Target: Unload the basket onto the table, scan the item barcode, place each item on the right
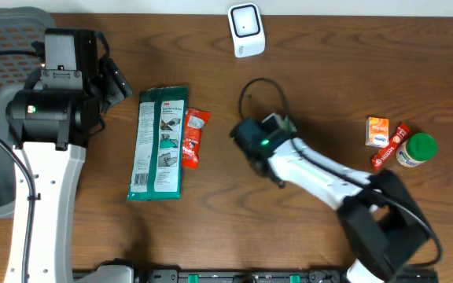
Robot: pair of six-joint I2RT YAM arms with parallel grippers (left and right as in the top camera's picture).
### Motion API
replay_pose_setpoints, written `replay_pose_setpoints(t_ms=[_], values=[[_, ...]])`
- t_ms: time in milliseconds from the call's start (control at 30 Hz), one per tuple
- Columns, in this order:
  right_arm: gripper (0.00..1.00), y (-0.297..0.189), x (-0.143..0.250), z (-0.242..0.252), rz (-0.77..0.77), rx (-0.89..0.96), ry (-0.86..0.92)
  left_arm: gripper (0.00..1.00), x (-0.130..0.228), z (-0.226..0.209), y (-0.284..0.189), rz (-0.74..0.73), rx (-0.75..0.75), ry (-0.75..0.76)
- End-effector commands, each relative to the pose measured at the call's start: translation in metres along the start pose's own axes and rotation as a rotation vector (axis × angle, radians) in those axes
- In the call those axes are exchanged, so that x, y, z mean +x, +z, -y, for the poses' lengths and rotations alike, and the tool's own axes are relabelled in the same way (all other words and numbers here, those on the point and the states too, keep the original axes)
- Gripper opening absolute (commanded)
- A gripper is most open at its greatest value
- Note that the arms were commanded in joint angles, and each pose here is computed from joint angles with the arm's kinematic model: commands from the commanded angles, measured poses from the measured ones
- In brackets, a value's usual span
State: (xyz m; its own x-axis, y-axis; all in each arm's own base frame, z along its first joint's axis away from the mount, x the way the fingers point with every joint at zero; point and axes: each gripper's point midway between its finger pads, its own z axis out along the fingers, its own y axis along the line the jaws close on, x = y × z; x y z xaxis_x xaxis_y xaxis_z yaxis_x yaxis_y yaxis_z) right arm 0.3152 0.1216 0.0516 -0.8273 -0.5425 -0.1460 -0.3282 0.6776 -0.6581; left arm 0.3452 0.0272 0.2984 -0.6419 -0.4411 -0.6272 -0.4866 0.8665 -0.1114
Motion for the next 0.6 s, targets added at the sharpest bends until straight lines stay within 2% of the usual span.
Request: replay_pose_setpoints(t_ms=[0, 33, 133, 200, 267, 433, 567], values=[[0.05, -0.012, -0.007, -0.019, 0.056, 0.027, 0.008, 0.87, -0.005, -0.002, -0.002, 0.014, -0.009, -0.004], [0.06, -0.016, -0.009, -0.029, 0.071, -0.006, 0.01, 0.87, -0.005, -0.002, -0.002, 0.015, -0.009, -0.004], [0.18, -0.029, -0.013, -0.06, 0.106, -0.115, -0.005, 0.87, -0.005, -0.002, -0.002, 0.014, -0.009, -0.004], [0.33, -0.036, -0.014, -0.076, 0.118, -0.176, -0.017, 0.87, -0.005, -0.002, -0.002, 0.015, -0.009, -0.004], [0.41, -0.042, -0.015, -0.089, 0.128, -0.23, -0.023, 0.87, -0.005, -0.002, -0.002, 0.015, -0.009, -0.004], [0.45, -0.052, -0.018, -0.113, 0.134, -0.361, -0.016, 0.87, -0.005, -0.002, -0.002, 0.015, -0.009, -0.004], [0.45, -0.057, -0.023, -0.11, 0.142, -0.38, -0.003, 0.87, -0.005, -0.002, -0.002, 0.015, -0.009, -0.004]])
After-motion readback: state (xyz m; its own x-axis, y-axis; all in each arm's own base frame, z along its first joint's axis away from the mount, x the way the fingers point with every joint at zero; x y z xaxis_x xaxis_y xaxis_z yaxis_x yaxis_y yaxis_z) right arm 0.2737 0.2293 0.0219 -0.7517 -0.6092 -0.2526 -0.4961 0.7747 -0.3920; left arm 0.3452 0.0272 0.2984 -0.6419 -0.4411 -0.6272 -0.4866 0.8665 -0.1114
